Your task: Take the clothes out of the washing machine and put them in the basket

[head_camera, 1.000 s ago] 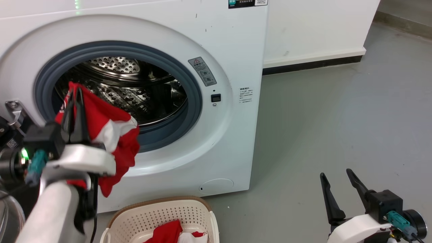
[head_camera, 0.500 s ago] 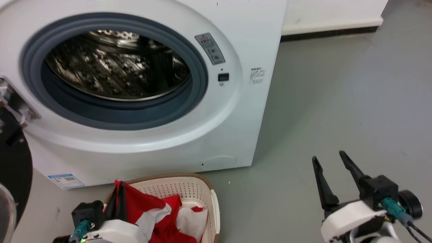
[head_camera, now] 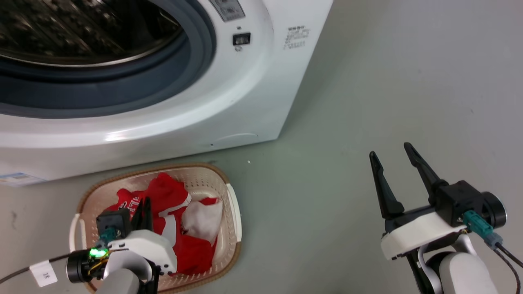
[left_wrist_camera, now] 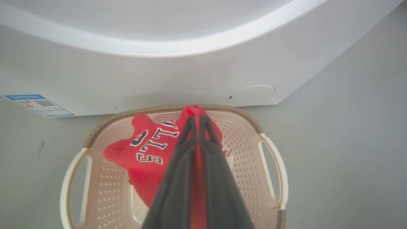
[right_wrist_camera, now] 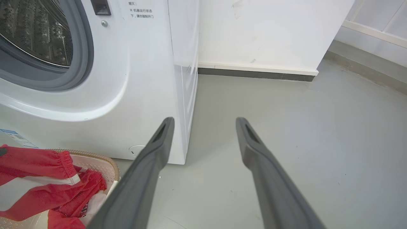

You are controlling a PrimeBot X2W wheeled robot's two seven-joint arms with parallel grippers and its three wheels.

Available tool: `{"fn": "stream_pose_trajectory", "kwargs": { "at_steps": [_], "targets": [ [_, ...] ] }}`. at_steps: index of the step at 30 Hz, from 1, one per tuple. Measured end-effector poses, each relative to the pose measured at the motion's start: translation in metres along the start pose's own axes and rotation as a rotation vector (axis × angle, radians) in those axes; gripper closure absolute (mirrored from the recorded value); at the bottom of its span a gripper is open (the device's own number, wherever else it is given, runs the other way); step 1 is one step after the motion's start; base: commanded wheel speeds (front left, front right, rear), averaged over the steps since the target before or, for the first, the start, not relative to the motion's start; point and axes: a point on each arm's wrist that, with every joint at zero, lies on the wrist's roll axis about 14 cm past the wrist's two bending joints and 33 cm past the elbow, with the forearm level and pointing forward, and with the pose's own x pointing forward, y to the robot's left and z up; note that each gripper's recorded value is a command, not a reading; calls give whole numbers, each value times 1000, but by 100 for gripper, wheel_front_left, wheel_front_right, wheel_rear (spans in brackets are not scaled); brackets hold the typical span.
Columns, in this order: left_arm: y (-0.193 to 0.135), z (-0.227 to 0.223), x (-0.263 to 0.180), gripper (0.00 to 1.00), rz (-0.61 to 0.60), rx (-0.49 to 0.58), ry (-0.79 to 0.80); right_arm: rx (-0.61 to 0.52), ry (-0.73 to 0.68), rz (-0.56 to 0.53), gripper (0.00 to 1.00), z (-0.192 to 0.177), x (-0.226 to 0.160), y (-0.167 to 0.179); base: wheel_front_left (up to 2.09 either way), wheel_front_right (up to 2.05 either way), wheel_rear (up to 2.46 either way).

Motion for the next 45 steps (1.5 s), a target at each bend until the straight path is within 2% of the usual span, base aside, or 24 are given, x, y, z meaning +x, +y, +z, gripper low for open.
{"fn": "stream_pose_trajectory", "kwargs": {
  "at_steps": [13,22,29,30,31,32,38,45],
  "targets": [
    [2,-103,65,100,-20,18,306,6,95,-28,0,-45,30,-13,0,0,0],
    [11,-163,76,100,-6,50,487,4,164,-49,0,-75,33,-21,0,0,0],
    [3,-185,74,100,-25,33,556,0,174,-58,0,-81,34,-25,0,0,0],
    [3,-187,72,93,-26,32,563,1,173,-58,0,-81,34,-25,0,0,0],
    [3,-187,71,52,-30,36,566,2,175,-59,0,-81,33,-25,0,0,0],
    [2,-186,70,0,-33,36,567,2,173,-60,0,-81,33,-26,0,0,0],
    [-7,-169,60,0,-58,60,540,-1,139,-61,0,-67,28,-26,0,0,0],
    [-19,-131,22,0,-65,19,450,11,65,-46,0,-35,8,-18,0,0,0]
  ]
}}
